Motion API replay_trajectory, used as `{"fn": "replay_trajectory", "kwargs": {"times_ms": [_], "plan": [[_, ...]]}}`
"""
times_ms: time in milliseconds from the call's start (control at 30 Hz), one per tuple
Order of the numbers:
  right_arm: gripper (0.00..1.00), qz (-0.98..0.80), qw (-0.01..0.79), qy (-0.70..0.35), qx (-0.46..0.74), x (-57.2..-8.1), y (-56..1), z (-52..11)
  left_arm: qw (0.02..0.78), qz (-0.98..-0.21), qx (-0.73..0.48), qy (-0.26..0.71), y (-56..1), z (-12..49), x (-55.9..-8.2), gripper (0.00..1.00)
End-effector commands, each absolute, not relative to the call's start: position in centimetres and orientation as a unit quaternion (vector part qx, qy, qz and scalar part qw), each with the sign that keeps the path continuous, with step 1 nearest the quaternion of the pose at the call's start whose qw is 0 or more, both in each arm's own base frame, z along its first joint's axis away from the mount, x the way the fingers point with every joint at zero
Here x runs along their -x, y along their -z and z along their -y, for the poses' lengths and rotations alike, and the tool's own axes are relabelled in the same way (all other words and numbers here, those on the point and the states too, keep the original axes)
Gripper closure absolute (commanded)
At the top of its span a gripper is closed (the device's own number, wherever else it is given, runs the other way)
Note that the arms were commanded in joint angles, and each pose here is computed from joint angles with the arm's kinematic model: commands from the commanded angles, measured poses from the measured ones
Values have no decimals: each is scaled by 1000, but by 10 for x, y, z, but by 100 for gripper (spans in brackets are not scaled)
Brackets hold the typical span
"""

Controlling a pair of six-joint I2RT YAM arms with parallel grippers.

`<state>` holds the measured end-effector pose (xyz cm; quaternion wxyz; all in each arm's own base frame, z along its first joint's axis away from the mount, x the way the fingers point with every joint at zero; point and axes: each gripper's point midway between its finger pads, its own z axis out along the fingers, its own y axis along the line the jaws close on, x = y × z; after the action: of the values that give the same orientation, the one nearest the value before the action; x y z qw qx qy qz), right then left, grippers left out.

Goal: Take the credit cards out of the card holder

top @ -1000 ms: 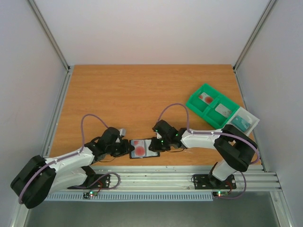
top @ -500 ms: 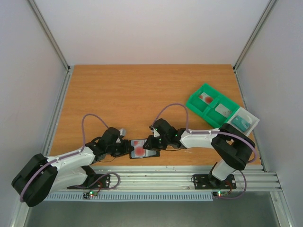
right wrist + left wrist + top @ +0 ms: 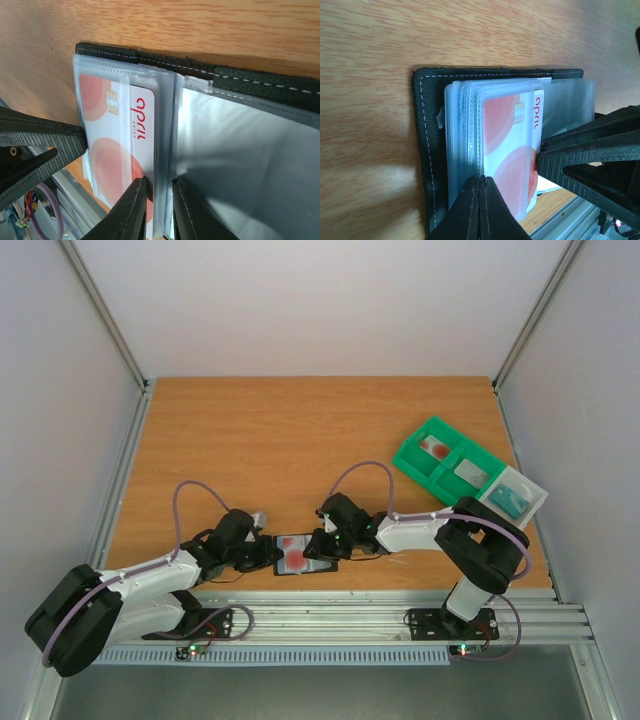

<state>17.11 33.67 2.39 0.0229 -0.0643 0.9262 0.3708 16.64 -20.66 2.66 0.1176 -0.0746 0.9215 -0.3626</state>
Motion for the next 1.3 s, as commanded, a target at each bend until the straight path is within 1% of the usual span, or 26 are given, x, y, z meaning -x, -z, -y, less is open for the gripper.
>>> {"fn": "replay_trajectory", "kwargs": {"times_ms": [0, 333, 400, 600, 700, 867, 1100, 1267], "plan": [[83, -922, 23, -382, 64, -175, -25, -344, 122, -927, 76, 345, -18, 199, -164, 99], [83, -919, 19, -389, 65, -175, -21, -347, 121, -928, 79, 343, -17, 198, -164, 99], [86, -918, 18, -391, 65, -174, -20, -347, 119, -929, 80, 341, -16, 198, -163, 99], [91, -919, 21, -390, 57, -173, -17, -340, 119, -930, 85, 336, -16, 196, -163, 92], [93, -919, 22, -391, 45, -176, -14, -333, 119, -931, 85, 334, -15, 195, -163, 92], [93, -918, 24, -395, 32, -176, -13, -324, 117, -932, 86, 333, -15, 194, -162, 93], [92, -909, 23, -414, 30, -176, -19, -328, 119, -928, 84, 342, -17, 196, -161, 94], [83, -908, 22, -418, 26, -177, -17, -329, 119, -929, 85, 340, -16, 194, -160, 94]]}}
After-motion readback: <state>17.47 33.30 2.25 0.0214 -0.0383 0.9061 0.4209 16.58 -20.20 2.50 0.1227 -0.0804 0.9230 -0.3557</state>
